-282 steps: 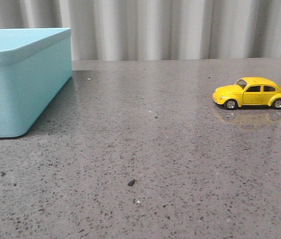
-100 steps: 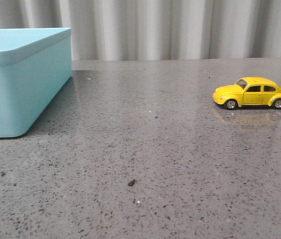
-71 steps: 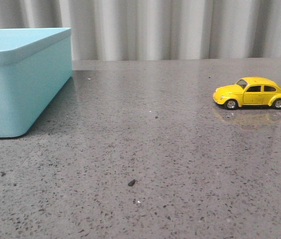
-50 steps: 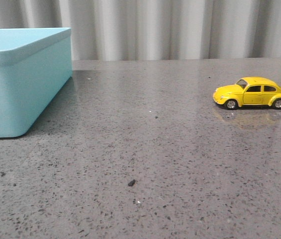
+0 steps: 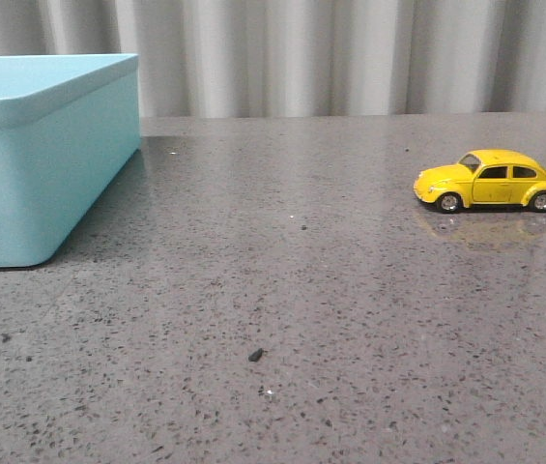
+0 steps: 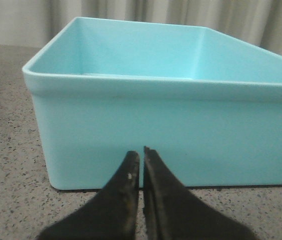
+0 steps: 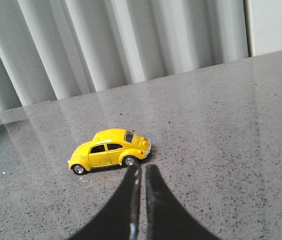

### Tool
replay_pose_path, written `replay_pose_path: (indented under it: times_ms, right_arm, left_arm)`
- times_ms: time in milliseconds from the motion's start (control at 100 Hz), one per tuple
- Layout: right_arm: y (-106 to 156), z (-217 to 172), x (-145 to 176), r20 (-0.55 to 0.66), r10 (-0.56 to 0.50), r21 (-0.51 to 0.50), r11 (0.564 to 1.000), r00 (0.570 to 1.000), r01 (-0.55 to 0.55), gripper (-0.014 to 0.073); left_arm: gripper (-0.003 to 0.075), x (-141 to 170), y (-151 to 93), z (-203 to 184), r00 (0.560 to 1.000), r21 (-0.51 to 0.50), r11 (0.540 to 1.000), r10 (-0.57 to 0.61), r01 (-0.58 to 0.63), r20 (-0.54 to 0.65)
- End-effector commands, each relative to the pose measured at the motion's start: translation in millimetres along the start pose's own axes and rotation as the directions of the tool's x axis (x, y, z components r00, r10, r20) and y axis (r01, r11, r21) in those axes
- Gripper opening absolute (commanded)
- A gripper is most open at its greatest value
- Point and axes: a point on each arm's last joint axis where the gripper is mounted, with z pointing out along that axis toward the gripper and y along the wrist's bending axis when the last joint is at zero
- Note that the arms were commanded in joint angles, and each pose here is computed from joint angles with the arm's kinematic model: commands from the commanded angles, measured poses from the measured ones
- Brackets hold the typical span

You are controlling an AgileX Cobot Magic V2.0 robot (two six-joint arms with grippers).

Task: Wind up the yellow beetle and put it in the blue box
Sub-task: 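Move the right gripper over the yellow toy beetle car, then lower the right gripper toward the roof of the yellow car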

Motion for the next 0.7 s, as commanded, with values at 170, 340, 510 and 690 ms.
replay_pose_path:
  times_ms: [170,340,510,690]
  right_arm:
    - [-1.6,-0.9,0.4,0.071,0.0,0.003,1.0,0.997,0.0,-0.0041]
    - [-1.5,-1.0,-0.9,0.084,0.009,0.002,1.0,0.996,-0.009,-0.0041]
    - [-1.5,-4.3,-21.8,0.234,0.203,-0.029,0.979,0.951,-0.202,-0.0041]
    - [12.3,-10.4,-52.7,0.165,0.193,-0.072,0.98,0.967,-0.183,-0.0041]
  left_arm:
    - [-0.0021,-5.9,1.8,-1.7,0.951,0.034,0.962,-0.271,0.269,0.148]
    - [-0.0021,-6.2,1.6,-1.8,0.888,0.063,0.899,-0.438,0.434,0.142]
    - [-0.0021,-13.8,3.5,-3.5,0.762,0.102,0.782,-0.622,0.614,0.18]
    - [-0.0021,-34.8,-6.9,-7.0,0.892,0.11,0.902,-0.43,0.418,0.142]
